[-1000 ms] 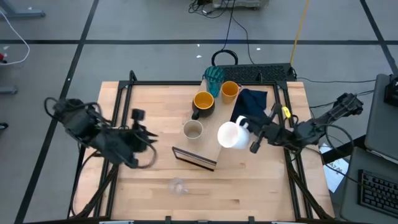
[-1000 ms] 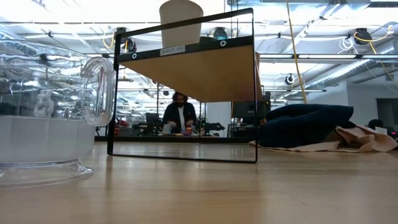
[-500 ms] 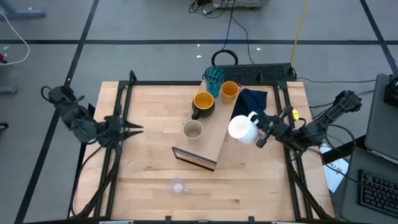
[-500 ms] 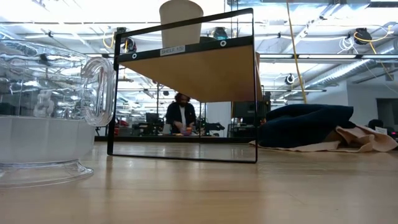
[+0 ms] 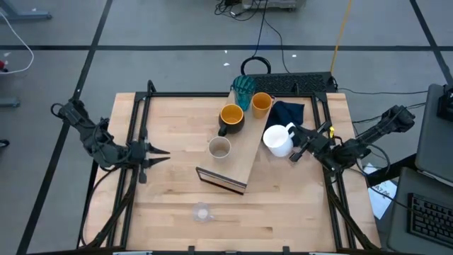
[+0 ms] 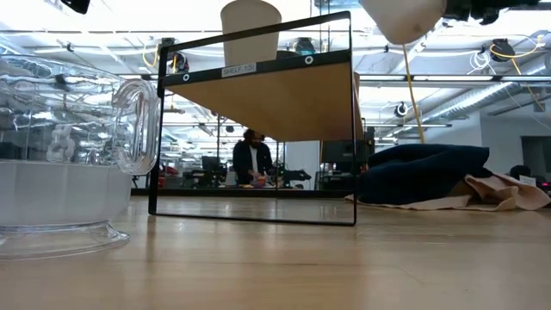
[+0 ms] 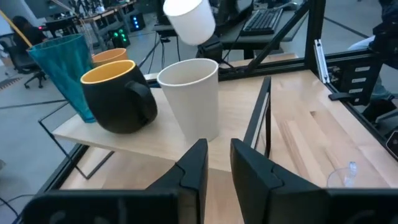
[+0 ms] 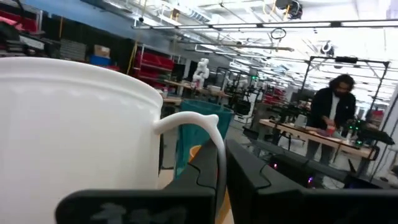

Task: Stack small to large cups/mugs on shelf
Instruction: Put the white mug on the shelf

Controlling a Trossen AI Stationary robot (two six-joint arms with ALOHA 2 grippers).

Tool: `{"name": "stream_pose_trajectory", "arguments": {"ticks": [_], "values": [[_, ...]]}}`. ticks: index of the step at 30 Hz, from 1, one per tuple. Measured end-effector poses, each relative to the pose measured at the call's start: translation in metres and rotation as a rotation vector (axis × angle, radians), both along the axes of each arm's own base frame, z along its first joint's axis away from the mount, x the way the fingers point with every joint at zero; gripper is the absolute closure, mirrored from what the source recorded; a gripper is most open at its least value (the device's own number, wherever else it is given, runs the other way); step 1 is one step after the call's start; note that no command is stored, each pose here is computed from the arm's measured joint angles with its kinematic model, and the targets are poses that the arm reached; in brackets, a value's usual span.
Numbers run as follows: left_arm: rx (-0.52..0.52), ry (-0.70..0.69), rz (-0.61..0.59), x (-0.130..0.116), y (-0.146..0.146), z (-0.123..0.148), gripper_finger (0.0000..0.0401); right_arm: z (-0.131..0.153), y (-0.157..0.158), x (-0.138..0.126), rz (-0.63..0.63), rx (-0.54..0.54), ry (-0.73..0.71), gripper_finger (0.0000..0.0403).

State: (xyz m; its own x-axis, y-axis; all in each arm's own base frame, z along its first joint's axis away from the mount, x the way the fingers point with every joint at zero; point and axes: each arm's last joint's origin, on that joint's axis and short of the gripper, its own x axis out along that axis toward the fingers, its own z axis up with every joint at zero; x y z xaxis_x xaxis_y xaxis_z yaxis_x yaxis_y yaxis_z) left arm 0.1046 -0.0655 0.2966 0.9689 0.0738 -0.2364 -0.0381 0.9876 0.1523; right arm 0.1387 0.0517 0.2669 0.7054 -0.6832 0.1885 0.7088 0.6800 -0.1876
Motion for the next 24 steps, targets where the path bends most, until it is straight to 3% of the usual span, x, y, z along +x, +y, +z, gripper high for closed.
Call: {"name": "stream_pose_trajectory", "arguments": {"ticks": [9, 24], "values": [[0.01, 0.036, 0.003, 0.011, -0.01, -0.006, 0.0332, -0.015, -0.013, 0.016, -0.065, -0.017, 0.01, 0.04], [-0.009, 0.049, 0.014, 0.014, -0.012, -0.009, 0.0332, -0.038, -0.015, 0.048, 0.065, -0.001, -0.067, 0.04]]}}
